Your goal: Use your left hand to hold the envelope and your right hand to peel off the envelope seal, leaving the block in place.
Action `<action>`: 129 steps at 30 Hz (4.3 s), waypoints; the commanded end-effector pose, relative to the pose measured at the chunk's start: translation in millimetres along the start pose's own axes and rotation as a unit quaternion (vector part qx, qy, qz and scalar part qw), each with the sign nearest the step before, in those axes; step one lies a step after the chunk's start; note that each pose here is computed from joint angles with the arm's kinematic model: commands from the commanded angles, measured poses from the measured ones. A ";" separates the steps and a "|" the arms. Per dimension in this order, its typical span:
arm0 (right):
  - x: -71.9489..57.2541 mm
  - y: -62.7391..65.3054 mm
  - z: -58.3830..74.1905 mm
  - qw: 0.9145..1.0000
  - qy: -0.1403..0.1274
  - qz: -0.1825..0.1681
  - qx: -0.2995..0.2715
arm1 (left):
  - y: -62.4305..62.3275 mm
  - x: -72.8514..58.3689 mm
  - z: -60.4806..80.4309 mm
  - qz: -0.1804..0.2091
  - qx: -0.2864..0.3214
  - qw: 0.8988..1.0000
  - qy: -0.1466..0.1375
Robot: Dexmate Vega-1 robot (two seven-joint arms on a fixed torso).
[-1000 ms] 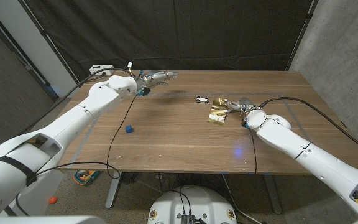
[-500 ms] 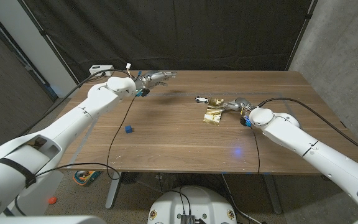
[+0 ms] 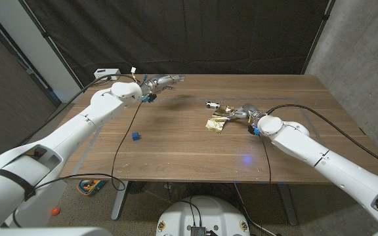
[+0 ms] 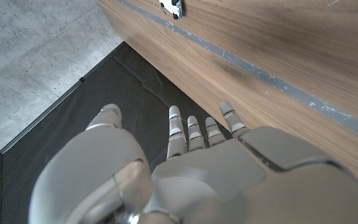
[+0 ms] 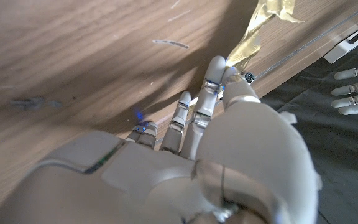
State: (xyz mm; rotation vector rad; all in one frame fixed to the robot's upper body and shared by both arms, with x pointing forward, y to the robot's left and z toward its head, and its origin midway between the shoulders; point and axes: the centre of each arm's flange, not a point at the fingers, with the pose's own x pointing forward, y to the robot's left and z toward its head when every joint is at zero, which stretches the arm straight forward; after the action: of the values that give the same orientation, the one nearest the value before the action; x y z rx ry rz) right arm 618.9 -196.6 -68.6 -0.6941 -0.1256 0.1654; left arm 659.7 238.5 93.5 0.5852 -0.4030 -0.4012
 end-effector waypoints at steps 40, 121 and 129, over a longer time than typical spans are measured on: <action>-7.1 25.8 22.3 0.899 -0.231 -0.350 0.125 | -5.0 12.5 -13.1 -0.053 -0.081 0.995 -0.028; -8.6 35.1 77.6 0.796 -0.397 -0.439 -0.125 | -23.0 88.4 79.3 -0.235 -0.014 0.961 -0.141; -5.3 33.0 76.7 0.801 -0.395 -0.435 -0.117 | -22.2 88.0 77.9 -0.224 -0.020 0.963 -0.150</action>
State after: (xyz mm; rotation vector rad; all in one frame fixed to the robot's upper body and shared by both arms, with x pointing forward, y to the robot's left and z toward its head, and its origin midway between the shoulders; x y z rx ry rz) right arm 593.8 -124.9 -33.9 -0.7296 -1.2799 -0.4845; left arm 691.8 146.2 163.4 0.6114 -0.5170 -0.9534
